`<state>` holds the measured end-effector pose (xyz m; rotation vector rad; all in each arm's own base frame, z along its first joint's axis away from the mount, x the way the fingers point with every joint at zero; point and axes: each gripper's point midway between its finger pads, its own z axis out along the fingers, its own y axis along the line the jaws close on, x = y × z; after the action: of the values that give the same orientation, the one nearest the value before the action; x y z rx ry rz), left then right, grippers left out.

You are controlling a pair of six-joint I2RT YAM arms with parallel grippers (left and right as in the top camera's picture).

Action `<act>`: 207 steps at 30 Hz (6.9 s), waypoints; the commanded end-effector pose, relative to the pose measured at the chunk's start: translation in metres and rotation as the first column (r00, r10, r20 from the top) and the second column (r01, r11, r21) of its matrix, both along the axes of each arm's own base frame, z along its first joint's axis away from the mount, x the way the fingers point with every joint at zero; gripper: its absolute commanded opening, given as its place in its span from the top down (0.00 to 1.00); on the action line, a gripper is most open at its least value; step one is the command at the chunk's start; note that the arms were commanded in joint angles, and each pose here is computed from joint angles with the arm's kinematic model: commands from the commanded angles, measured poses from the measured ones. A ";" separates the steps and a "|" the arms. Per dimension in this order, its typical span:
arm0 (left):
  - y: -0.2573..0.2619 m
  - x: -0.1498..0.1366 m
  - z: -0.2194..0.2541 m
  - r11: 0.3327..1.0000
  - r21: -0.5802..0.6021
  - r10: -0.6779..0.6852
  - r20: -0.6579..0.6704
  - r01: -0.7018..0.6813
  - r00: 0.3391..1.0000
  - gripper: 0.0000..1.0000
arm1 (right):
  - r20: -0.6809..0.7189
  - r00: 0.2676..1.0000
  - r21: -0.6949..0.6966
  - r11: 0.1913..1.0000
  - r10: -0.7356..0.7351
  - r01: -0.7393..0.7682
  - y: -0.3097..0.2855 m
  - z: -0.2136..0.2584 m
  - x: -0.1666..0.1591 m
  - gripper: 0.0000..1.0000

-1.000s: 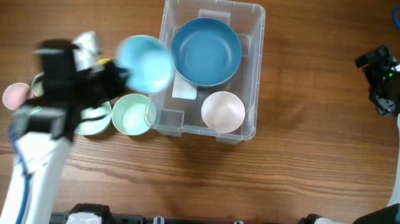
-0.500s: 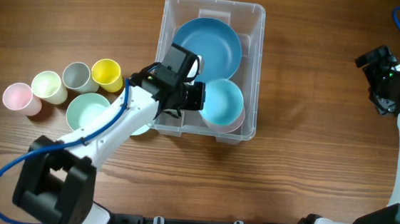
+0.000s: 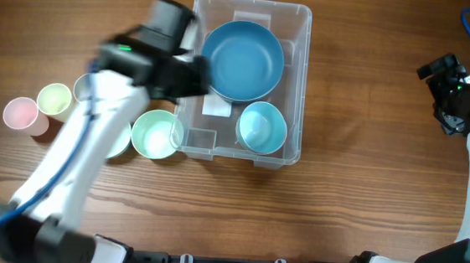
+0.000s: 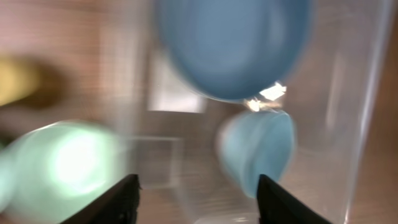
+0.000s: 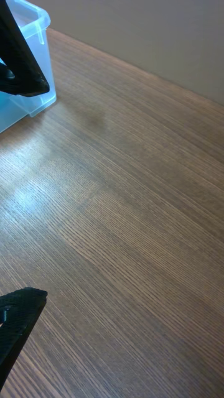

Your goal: Pack container

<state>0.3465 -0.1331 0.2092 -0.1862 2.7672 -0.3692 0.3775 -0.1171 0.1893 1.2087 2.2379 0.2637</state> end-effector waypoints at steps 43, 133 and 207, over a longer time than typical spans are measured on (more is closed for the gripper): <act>-0.096 -0.014 -0.097 0.947 0.060 -0.300 -0.186 0.315 0.936 0.84 | 0.001 1.000 0.013 1.000 -0.002 0.002 0.001 0.000 0.002 0.00; 0.229 -0.114 -0.185 0.547 0.182 0.827 -0.267 -0.817 0.495 0.45 | 0.001 1.000 0.013 1.000 -0.002 0.002 0.001 0.000 0.002 0.00; 0.107 -0.079 -0.165 0.875 0.058 0.466 -0.364 -0.480 0.806 0.41 | 0.001 1.000 0.013 1.000 -0.002 0.002 0.001 0.000 0.002 0.01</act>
<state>0.2815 -0.0196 0.0679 -0.9159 2.9347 -0.2078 0.3776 -0.1171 0.1891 1.2089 2.2382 0.2636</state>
